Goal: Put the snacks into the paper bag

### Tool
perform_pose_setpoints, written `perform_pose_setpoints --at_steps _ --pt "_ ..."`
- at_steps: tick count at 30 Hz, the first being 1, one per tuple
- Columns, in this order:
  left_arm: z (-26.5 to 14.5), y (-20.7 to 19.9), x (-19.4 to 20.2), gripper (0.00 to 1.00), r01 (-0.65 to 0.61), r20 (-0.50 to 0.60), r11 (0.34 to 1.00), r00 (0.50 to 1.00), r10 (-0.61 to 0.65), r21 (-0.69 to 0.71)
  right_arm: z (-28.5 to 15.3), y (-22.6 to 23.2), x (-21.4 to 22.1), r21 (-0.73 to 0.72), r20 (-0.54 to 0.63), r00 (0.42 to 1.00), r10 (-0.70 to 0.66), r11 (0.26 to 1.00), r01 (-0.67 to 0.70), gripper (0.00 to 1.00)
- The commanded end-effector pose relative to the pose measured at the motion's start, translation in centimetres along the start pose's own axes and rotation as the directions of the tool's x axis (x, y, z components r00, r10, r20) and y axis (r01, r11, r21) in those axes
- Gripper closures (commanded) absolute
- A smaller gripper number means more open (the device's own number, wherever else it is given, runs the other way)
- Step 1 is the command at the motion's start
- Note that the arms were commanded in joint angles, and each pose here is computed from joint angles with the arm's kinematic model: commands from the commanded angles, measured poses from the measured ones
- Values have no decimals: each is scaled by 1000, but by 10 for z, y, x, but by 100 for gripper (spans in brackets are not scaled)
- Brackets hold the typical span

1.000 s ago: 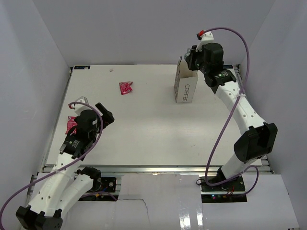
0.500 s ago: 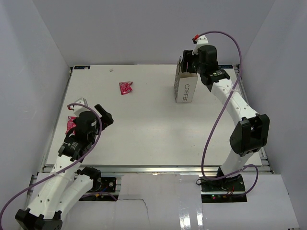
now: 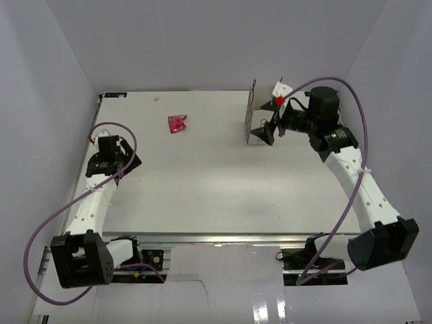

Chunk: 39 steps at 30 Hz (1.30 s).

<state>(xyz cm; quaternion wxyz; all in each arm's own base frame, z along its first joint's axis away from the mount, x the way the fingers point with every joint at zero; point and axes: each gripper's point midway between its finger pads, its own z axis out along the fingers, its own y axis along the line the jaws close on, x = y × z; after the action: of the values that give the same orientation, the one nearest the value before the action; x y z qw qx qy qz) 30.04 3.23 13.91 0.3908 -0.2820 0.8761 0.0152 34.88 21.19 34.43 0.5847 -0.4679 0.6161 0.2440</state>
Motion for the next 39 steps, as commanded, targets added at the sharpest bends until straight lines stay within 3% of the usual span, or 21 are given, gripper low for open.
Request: perform_pose_setpoints --at_steps 1,5,9,13,28,32,39 --pt "19 10 -14 5 -80 -8 997 997 80 -10 -18 72 26 -282 49 991 -123 950 132 7" --pt "43 34 -29 2 -221 27 966 974 227 -135 -33 104 81 -291 -43 996 -78 955 62 6" --pt "58 60 -48 2 -297 67 906 941 331 -302 -47 125 96 -303 -56 997 -44 953 25 6" --pt "76 80 -52 2 -342 26 857 924 381 -386 -53 133 107 -303 -75 997 -12 953 -11 6" --pt "125 102 -8 8 -448 -126 830 893 432 -331 -59 139 113 -305 -95 995 26 951 -54 6" --pt "134 102 7 16 -424 -155 864 905 395 -271 -61 140 111 -301 -94 995 27 952 -54 6" --pt "142 88 21 49 -352 -187 929 926 328 -114 -64 139 111 -293 -94 995 39 954 -65 6"
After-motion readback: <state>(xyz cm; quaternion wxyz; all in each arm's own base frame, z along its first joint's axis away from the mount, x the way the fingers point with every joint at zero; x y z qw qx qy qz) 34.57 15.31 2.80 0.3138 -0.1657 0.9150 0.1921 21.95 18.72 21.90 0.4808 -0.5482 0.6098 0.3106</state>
